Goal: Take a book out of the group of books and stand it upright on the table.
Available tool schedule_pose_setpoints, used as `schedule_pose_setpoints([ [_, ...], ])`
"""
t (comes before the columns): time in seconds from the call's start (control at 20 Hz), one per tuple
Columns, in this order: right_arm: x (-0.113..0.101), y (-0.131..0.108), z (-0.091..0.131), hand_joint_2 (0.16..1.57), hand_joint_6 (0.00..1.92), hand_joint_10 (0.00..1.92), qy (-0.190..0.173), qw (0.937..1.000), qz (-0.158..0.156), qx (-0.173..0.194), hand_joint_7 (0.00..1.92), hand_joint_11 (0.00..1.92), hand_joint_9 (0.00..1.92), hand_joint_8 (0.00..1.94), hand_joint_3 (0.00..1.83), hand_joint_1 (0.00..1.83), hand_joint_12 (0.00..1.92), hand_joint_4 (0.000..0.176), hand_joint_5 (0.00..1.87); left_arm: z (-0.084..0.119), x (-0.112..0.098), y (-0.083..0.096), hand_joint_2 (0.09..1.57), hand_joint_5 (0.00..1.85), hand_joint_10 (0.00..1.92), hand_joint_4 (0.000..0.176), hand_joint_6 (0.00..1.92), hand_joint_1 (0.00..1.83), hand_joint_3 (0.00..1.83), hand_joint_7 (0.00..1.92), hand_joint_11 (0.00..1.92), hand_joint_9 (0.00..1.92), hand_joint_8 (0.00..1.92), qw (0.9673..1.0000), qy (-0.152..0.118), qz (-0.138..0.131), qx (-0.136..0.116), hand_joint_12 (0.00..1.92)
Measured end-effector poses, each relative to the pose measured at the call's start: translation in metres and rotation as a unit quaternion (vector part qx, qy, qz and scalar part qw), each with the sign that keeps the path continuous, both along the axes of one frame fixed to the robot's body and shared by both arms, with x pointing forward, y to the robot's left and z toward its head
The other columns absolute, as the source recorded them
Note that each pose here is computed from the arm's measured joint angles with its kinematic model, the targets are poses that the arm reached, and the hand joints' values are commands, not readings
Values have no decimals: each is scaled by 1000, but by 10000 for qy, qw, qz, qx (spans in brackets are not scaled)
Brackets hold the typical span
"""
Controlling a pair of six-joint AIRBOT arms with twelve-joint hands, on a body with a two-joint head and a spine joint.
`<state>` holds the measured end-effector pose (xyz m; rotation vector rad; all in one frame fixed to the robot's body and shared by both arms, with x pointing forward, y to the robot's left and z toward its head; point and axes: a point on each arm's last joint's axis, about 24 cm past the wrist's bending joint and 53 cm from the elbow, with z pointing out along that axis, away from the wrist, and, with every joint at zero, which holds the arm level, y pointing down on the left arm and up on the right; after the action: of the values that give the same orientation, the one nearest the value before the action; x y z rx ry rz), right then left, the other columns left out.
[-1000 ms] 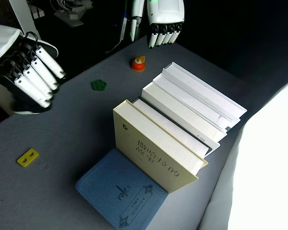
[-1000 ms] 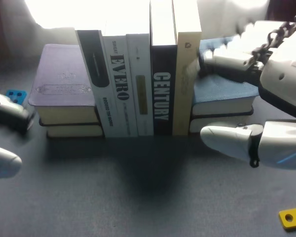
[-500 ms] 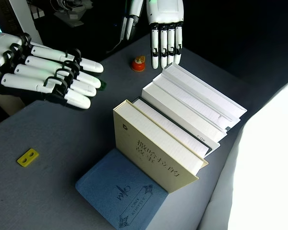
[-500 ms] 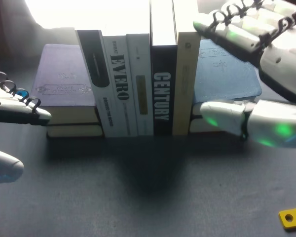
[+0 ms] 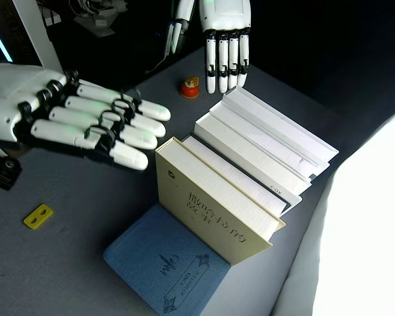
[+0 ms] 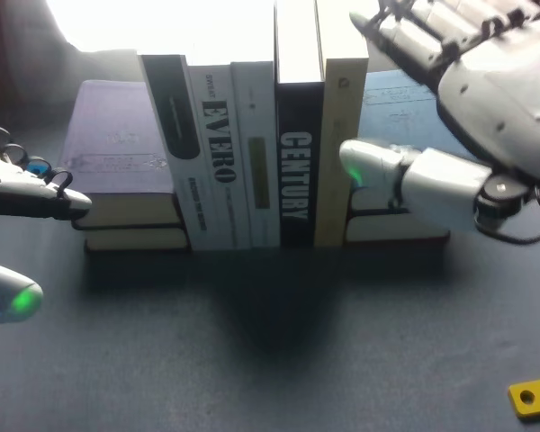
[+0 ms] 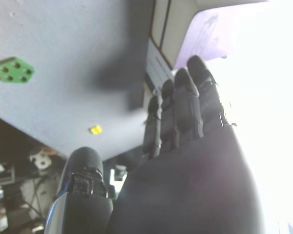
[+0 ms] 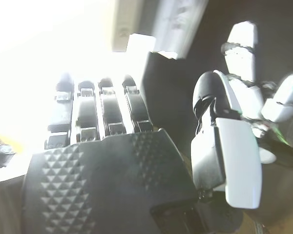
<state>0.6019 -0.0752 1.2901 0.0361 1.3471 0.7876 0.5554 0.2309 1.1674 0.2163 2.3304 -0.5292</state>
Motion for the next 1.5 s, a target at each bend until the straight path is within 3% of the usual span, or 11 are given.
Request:
schedule_pose_setpoints([
  [0.1,-2,7,9,1208,71,0,-43,9997,84,207,55,17,0,19,0,0,13,44,236,0,0,0,1294,163,1,10,9,0,3,172,0,180,5,10000,-2,0,-1,621],
  [0.2,-3,16,18,1209,29,0,-116,9991,191,360,78,2,0,17,0,0,90,29,269,0,0,0,1294,153,1,5,3,0,2,152,0,160,3,10000,0,0,0,564],
  [0.3,-3,22,28,1199,16,0,-197,9982,248,518,72,0,0,10,0,0,110,26,271,0,0,1,1299,164,6,0,4,0,2,165,0,171,5,10000,4,8,4,618],
  [0.4,-2,26,33,1195,17,0,-235,9971,290,659,78,0,0,4,0,0,8,17,290,0,0,0,1298,135,5,0,4,0,0,154,0,148,1,10000,3,-2,3,512],
  [0.9,19,52,14,1214,14,6,-83,9969,362,696,209,0,25,9,0,0,100,21,463,0,0,0,1292,183,6,5,7,0,0,149,0,171,4,10000,3,-4,2,635],
  [1.1,18,52,9,1206,0,0,-95,9972,354,650,132,0,0,1,0,0,184,17,426,0,0,1,1287,170,0,9,0,0,0,127,0,162,0,10000,5,9,3,689],
  [1.2,19,49,3,1206,4,0,-34,9975,300,646,145,0,0,5,0,0,85,2,436,0,0,1,1290,179,8,5,5,0,0,150,0,162,8,10000,4,9,2,615],
  [1.3,20,47,4,1203,6,0,-29,9973,253,686,128,0,0,0,0,0,134,4,445,0,0,1,1285,174,5,11,2,0,0,156,0,158,6,10000,4,9,2,591],
  [1.5,25,42,-6,1206,27,0,192,9968,144,768,163,0,0,16,0,0,0,8,500,0,0,1,1282,211,11,9,15,0,0,196,0,171,11,10000,4,9,2,610],
])
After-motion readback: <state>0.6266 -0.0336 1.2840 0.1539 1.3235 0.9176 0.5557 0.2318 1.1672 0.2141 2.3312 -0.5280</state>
